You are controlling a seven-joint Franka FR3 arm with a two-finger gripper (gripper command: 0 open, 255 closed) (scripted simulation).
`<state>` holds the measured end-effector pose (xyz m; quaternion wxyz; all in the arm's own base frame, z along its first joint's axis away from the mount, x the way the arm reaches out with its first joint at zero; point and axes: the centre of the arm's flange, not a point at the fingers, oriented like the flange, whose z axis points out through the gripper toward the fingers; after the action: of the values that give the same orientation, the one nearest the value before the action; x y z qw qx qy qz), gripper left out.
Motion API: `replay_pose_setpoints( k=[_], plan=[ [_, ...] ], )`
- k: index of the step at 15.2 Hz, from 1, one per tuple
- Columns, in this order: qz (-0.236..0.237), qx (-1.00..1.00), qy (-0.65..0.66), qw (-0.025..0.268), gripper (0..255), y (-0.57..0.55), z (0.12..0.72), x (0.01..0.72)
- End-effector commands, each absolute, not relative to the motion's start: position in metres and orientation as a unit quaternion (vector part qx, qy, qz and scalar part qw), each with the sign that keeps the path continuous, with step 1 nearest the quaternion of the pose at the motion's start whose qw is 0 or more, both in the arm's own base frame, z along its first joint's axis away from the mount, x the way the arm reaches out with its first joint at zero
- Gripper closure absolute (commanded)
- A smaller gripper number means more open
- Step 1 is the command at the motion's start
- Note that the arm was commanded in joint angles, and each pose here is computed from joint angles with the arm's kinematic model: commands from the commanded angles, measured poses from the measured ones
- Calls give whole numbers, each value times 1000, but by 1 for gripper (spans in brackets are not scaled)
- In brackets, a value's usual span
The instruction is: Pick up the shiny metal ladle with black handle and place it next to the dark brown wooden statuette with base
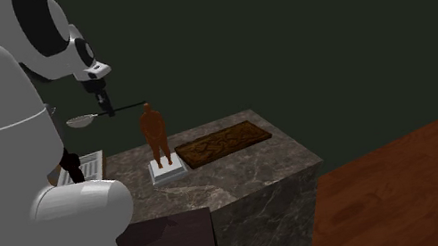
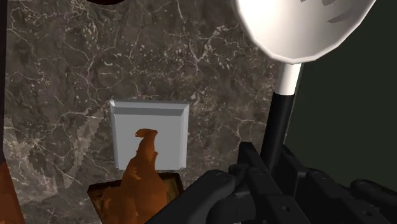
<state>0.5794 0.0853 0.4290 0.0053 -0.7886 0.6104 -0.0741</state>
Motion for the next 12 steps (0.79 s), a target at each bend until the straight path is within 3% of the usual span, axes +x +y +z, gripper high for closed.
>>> replay_pose_setpoints(
  k=[1,12],
  plan=[
    [-74,-789,610,5,255,85,419,579],
    [-74,-789,610,5,255,85,361,579]
  ],
)
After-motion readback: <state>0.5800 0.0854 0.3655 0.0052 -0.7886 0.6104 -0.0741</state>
